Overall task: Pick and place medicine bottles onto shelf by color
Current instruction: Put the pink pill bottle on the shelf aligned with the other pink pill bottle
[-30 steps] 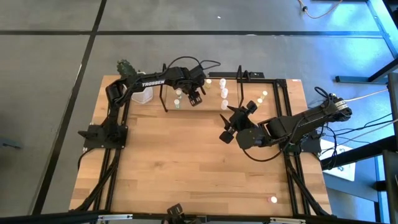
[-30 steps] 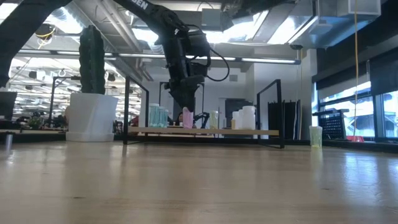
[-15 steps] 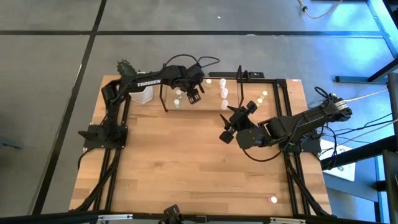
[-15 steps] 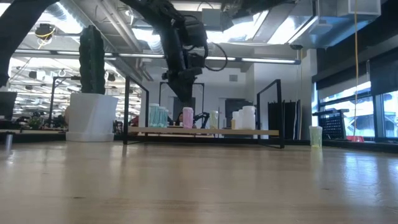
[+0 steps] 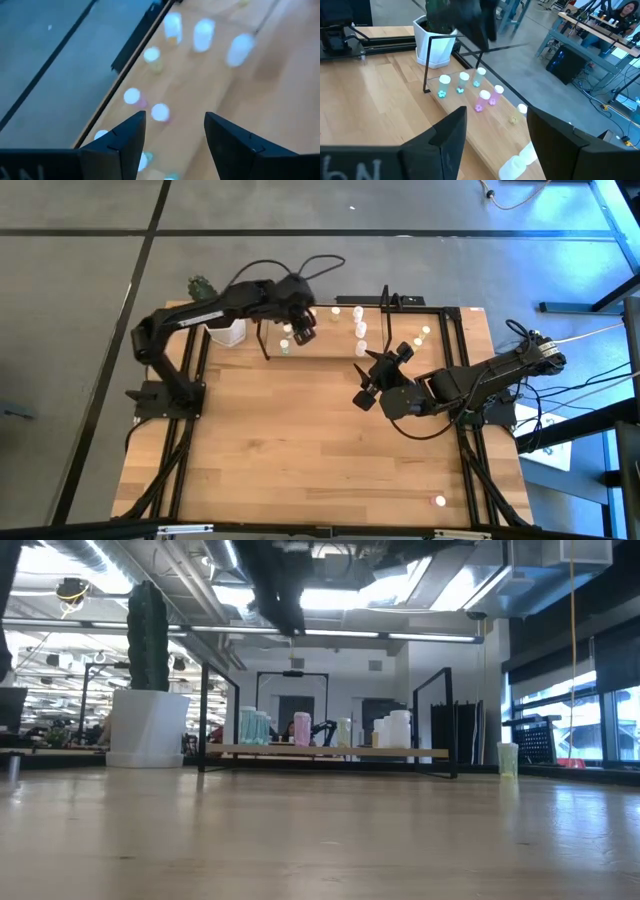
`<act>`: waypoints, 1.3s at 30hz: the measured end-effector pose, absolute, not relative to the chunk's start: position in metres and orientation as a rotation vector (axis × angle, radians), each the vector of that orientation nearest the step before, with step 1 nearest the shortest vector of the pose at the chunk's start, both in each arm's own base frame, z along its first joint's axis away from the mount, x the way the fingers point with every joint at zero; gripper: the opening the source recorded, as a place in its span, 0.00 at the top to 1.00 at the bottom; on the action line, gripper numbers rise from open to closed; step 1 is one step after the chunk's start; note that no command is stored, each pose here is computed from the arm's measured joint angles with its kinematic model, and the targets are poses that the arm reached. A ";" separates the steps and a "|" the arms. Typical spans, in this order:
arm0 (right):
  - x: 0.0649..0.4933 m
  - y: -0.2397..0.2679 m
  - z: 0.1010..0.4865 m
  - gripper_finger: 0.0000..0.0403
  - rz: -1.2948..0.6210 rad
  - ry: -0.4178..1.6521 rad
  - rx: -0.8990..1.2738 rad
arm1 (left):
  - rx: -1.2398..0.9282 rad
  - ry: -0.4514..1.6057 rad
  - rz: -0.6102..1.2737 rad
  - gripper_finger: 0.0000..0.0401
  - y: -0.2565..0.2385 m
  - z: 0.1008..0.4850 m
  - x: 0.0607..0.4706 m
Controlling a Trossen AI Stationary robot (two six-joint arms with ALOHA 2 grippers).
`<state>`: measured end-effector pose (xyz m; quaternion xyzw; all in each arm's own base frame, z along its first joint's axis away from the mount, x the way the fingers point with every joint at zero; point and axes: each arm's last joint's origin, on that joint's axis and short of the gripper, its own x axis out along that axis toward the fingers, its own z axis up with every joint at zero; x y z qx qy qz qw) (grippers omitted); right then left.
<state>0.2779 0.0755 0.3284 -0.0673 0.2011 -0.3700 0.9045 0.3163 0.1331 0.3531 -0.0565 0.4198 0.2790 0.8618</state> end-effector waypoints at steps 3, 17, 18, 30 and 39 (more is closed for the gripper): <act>0.278 0.075 0.328 0.48 -0.764 0.416 -0.138 | -0.117 0.818 0.552 0.51 0.111 0.374 0.304; 0.281 0.083 0.324 0.48 -0.473 0.527 -0.027 | -0.021 0.772 0.233 0.51 -0.003 0.403 0.283; 0.282 0.084 0.324 0.48 -0.446 0.533 -0.016 | -0.040 0.775 0.237 0.51 -0.009 0.403 0.283; 0.284 0.089 0.323 0.48 -0.299 0.568 0.193 | -0.012 0.779 0.294 0.51 -0.072 0.399 0.265; 0.273 0.128 0.343 0.48 0.217 0.735 0.513 | 0.022 0.865 0.241 0.51 -0.102 0.392 0.245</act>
